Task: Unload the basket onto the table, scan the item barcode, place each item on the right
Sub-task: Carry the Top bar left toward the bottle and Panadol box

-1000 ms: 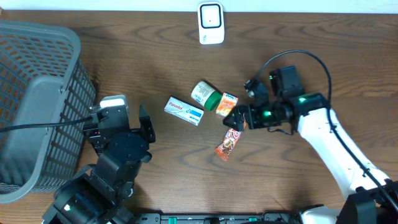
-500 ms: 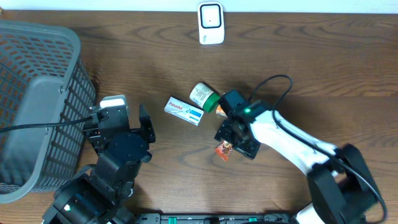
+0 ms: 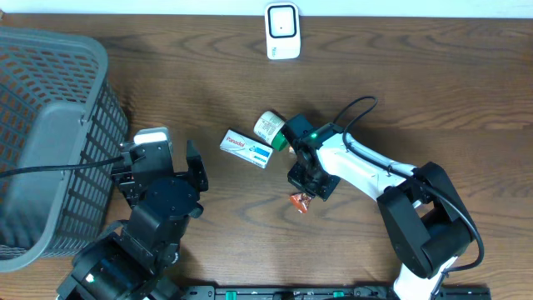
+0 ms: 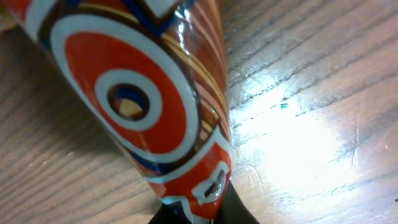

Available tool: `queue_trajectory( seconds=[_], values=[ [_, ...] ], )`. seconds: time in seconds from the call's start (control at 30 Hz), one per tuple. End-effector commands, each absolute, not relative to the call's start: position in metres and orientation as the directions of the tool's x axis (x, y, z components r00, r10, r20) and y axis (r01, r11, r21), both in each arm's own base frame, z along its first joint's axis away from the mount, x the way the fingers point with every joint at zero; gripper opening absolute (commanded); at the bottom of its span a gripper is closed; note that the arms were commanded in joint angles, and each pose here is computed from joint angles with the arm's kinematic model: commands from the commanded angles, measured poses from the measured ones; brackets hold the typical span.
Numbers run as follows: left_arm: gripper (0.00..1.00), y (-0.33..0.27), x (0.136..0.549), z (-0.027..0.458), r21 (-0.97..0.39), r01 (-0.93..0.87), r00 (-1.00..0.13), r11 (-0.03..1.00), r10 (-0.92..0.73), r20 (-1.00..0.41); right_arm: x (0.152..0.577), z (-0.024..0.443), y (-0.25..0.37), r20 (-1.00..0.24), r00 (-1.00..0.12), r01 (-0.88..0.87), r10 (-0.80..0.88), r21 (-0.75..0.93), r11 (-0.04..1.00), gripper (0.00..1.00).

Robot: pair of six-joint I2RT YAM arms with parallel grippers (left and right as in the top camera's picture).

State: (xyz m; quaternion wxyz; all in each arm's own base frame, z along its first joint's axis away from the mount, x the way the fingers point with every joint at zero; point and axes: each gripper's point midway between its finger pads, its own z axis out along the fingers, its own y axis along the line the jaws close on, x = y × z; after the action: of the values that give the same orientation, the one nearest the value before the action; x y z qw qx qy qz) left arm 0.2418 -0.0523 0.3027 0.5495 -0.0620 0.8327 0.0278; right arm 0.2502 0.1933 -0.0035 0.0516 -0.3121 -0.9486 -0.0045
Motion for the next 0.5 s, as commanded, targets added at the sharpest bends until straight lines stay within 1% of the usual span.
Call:
queue_trajectory(
  seconds=[0.0,0.07,0.1,0.13,0.17,0.23,0.3,0.33,0.43,0.47],
  values=[
    [0.86,-0.049,0.242,0.306,-0.010,-0.147,-0.378,0.989,-0.066,-0.923,0.257,-0.002,0.211,0.109,-0.900,0.429,0.421,0.062,0.901,0.01],
    [0.86,-0.049,0.242,0.306,-0.010,-0.147,-0.378,0.989,-0.066,-0.923,0.264,0.018,0.232,0.114,-0.954,0.295,0.277,0.191,0.936,0.01],
    [0.86,-0.049,0.242,0.306,-0.010,-0.147,-0.378,0.989,-0.066,-0.923,0.269,0.037,0.248,0.097,-0.981,0.188,0.166,0.302,0.935,0.01],
    [0.86,-0.049,0.242,0.306,-0.010,-0.147,-0.378,0.989,-0.066,-0.923,0.273,0.063,0.267,0.037,-0.999,0.026,0.011,0.444,0.895,0.01],
    [0.86,-0.049,0.242,0.306,-0.010,-0.147,-0.378,0.989,-0.066,-0.923,0.273,0.081,0.276,-0.014,-0.997,-0.076,-0.080,0.524,0.849,0.01],
    [0.86,-0.049,0.242,0.306,-0.010,-0.147,-0.378,0.989,-0.066,-0.923,0.270,0.109,0.283,-0.087,-0.977,-0.204,-0.192,0.626,0.753,0.01],
    [0.86,-0.049,0.242,0.306,-0.010,-0.147,-0.378,0.989,-0.066,-0.923,0.262,0.134,0.289,-0.163,-0.938,-0.324,-0.306,0.727,0.605,0.01],
    [0.86,-0.049,0.242,0.306,-0.010,-0.147,-0.378,0.989,-0.066,-0.923,0.253,0.149,0.294,-0.229,-0.897,-0.399,-0.378,0.787,0.470,0.01],
    [0.86,-0.049,0.242,0.306,-0.010,-0.147,-0.378,0.989,-0.066,-0.923,0.233,0.173,0.298,-0.404,-0.793,-0.527,-0.455,0.831,0.181,0.01],
    [0.86,-0.049,0.242,0.306,-0.010,-0.147,-0.378,0.989,-0.066,-0.923,0.229,0.176,0.296,-0.454,-0.764,-0.557,-0.458,0.823,0.112,0.01]
  ],
)
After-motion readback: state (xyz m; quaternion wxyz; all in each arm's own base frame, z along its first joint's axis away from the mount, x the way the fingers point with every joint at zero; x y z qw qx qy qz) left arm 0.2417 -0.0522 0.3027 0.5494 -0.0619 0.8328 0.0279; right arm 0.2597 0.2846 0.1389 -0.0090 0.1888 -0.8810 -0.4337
